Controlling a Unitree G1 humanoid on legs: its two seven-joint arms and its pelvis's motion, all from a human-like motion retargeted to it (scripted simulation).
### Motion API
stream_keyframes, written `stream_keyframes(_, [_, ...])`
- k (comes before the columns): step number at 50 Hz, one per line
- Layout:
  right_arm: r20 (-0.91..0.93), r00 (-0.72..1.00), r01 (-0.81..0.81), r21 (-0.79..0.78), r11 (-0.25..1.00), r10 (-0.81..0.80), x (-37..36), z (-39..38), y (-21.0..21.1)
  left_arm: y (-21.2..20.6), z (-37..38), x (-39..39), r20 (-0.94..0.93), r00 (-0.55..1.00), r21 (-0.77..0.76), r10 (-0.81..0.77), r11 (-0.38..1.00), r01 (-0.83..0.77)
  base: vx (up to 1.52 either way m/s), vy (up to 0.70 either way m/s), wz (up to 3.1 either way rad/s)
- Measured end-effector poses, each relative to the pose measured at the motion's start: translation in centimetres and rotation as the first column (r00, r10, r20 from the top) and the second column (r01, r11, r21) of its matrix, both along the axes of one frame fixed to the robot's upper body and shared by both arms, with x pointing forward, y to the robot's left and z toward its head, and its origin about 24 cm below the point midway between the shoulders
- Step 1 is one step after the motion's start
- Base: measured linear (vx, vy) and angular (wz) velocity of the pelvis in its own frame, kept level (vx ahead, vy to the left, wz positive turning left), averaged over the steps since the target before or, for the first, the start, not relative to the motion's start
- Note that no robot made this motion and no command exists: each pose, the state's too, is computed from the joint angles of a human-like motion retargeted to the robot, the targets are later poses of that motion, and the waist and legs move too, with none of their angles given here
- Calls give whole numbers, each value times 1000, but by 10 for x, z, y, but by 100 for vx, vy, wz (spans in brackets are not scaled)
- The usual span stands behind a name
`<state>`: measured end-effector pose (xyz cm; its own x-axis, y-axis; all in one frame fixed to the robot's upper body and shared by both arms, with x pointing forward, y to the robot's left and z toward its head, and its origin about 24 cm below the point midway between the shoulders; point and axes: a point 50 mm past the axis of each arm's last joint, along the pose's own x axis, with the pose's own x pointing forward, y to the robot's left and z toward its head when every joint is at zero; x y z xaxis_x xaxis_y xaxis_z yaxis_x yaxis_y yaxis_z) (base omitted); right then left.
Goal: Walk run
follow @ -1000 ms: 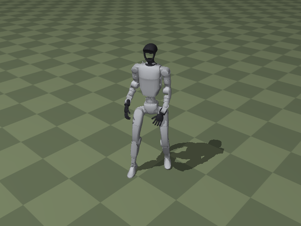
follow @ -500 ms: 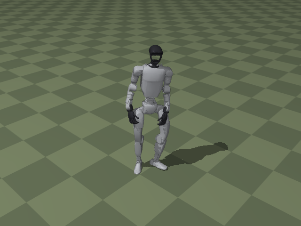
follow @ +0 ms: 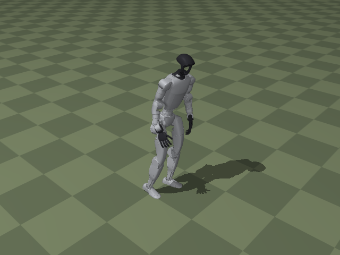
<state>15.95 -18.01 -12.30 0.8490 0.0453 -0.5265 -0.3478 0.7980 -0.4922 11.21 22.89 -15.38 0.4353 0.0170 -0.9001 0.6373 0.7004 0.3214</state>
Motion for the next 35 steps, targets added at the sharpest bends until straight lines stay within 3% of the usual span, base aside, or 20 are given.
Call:
stream_keyframes(6, [133,987,105,-93,990,-92,41,14,-5,11,-3,-3,-140,950,-34,279,957,-287,-6,-5,192])
stream_keyframes(10, [198,974,159,-237,958,-112,73,28,-17,-1,-4,3,-137,909,-168,393,895,-412,-7,-6,135])
stream_keyframes(14, [279,930,331,-361,872,-238,99,47,-37,-14,0,15,-96,940,-291,327,894,-340,-12,-16,136])
stream_keyframes(22, [548,664,726,-311,613,-509,141,106,-73,-42,-3,20,-10,981,-245,192,951,-188,-11,-23,123])
stream_keyframes(30, [579,576,815,-347,464,-577,149,131,-99,-61,-6,8,-74,997,-336,-15,942,-11,-7,-22,106])
stream_keyframes(35, [607,467,879,-396,266,-643,132,132,-120,-70,-5,12,-44,999,-317,-26,948,11,-5,-20,99])
